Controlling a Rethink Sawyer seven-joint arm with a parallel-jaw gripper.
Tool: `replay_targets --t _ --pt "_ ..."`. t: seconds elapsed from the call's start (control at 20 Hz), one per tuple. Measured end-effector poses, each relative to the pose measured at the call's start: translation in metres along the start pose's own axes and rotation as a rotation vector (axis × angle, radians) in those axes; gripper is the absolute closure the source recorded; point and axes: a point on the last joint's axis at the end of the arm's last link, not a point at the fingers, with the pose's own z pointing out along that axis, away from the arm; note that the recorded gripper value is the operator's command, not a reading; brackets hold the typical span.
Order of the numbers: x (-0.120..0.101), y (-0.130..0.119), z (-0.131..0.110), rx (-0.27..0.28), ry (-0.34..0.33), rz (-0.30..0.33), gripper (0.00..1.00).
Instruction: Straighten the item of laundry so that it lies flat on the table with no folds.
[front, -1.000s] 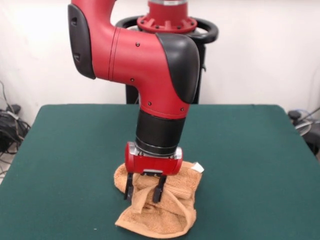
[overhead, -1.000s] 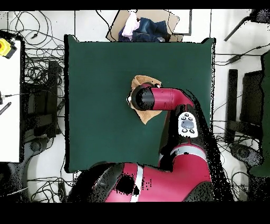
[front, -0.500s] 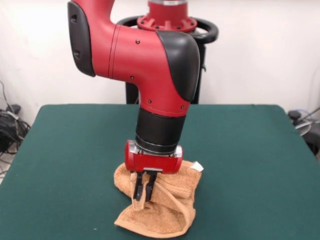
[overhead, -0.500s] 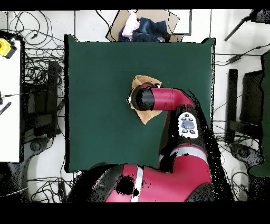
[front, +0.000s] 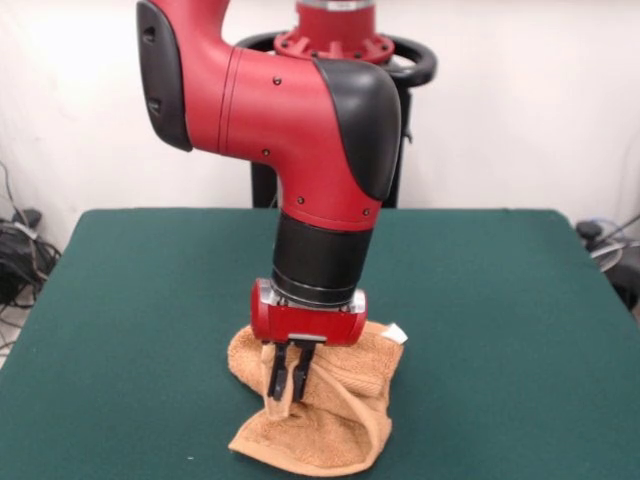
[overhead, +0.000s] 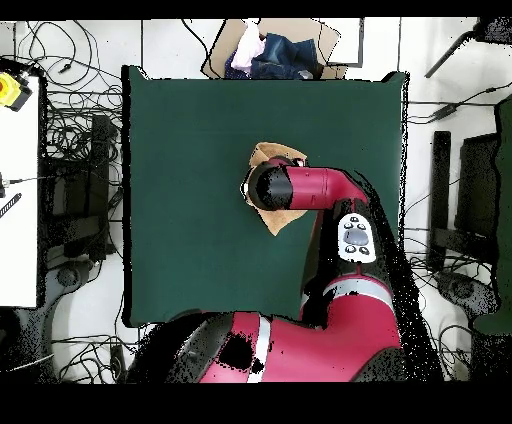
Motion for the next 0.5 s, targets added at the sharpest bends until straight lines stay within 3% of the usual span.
replay_targets --t 0.5 --pt "0.0031 0.0030 0.0001 -0.002 -0.008 -0.002 1.00"
